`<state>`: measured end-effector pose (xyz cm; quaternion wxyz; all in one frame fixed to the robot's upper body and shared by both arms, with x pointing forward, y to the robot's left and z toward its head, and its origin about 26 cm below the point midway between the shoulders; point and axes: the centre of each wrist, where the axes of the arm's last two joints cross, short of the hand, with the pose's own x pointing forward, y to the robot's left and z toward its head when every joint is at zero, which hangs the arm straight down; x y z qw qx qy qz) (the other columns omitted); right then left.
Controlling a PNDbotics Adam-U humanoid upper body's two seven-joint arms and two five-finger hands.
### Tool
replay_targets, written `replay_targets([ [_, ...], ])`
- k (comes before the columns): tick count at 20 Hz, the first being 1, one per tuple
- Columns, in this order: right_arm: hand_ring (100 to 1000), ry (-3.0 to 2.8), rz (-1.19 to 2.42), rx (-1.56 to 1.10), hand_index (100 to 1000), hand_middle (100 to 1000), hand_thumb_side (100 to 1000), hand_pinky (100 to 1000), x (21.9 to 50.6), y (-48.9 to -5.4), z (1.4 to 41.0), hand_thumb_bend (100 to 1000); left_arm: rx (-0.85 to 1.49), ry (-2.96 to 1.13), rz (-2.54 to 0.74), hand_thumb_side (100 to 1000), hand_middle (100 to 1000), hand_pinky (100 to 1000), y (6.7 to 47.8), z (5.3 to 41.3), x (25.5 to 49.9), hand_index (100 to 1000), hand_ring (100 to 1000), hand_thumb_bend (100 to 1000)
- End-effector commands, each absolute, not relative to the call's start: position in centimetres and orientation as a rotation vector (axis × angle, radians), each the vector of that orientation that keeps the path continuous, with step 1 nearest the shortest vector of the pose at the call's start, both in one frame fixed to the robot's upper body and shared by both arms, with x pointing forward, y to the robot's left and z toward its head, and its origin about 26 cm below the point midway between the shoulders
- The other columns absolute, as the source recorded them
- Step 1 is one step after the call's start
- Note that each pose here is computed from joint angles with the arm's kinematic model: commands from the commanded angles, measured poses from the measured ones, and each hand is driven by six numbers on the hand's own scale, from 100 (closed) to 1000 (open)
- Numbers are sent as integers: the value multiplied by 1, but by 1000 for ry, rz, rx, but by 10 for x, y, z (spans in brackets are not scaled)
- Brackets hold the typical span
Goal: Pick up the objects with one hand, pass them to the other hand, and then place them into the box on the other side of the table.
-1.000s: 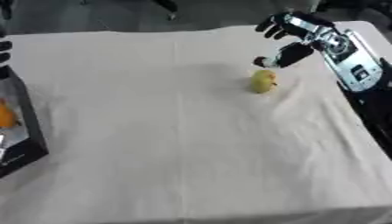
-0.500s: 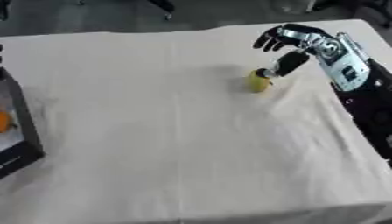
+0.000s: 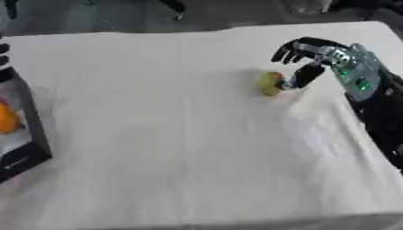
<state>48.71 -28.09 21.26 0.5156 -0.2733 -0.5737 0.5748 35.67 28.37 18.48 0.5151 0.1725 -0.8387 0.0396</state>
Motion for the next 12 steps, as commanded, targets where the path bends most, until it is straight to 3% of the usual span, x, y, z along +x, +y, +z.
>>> replay_targets([
  [1, 805, -1385, 1378, -723, 770, 772, 100, 846, 489, -285, 226, 391, 431, -2041, 87, 835, 724, 823, 288, 195, 355, 791, 760, 150],
  [12, 790, -1336, 1358, -773, 751, 756, 100, 840, 493, -287, 207, 383, 427, -2040, 94, 840, 722, 823, 287, 195, 355, 790, 761, 148],
])
